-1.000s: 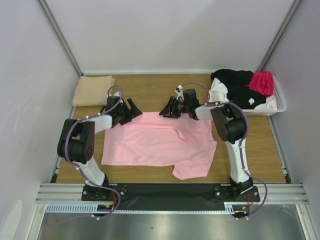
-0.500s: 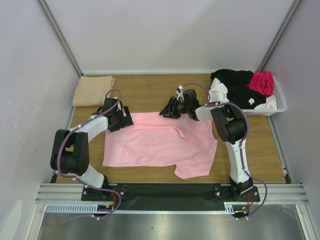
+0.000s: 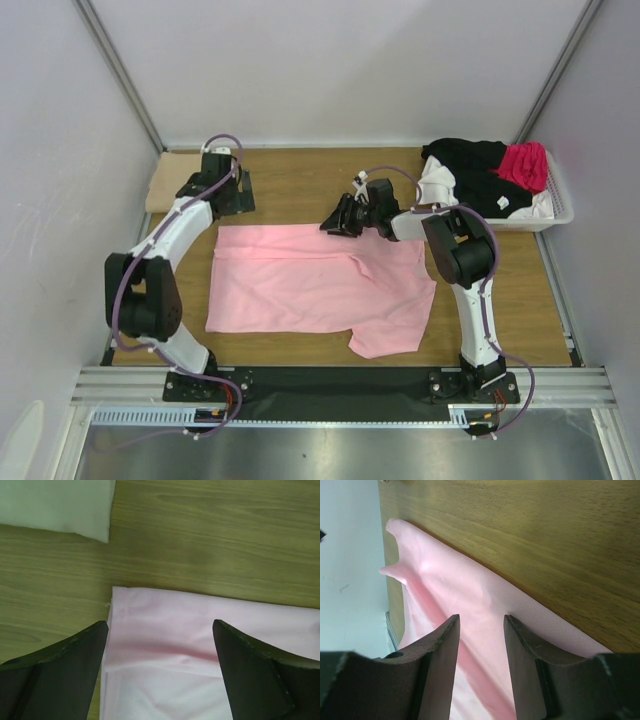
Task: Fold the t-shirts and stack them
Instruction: Fold the tshirt
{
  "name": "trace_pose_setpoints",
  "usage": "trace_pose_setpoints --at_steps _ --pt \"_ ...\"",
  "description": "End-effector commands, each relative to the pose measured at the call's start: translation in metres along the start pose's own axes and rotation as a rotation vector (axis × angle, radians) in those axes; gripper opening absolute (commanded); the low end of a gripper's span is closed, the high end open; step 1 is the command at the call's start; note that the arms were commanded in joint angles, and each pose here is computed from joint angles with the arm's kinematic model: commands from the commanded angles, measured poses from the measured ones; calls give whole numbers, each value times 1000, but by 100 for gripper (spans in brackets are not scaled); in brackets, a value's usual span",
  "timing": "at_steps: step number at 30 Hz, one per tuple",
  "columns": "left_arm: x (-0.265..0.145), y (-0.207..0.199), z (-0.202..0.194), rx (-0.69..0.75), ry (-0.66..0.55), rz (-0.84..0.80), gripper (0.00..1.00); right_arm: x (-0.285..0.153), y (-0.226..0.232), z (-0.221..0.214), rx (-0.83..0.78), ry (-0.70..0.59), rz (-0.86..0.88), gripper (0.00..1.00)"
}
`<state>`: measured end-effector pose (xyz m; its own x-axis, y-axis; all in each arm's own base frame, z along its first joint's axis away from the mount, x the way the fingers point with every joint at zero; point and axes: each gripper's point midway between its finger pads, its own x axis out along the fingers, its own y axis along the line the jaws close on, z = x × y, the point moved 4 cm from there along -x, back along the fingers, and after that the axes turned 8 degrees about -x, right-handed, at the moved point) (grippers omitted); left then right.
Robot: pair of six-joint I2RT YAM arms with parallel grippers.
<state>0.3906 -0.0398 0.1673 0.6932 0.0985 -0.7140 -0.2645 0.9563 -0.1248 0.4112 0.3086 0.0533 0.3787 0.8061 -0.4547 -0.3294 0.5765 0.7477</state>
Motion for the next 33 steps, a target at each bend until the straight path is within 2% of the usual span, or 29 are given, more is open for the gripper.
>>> trace_pose_setpoints --at_steps 1,7,20,26,33 --pt "22 24 -21 140 119 148 91 -6 -40 -28 51 66 -168 47" --pt "39 15 -50 162 205 41 89 -5 -41 -28 53 65 -168 47" --pt "31 23 -111 157 377 -26 89 -3 -42 -30 58 68 -159 47" --pt "6 24 -120 128 421 -48 88 -4 -42 -30 57 67 -167 47" --pt "-16 43 -131 124 432 34 89 -3 -43 -30 59 68 -163 46"
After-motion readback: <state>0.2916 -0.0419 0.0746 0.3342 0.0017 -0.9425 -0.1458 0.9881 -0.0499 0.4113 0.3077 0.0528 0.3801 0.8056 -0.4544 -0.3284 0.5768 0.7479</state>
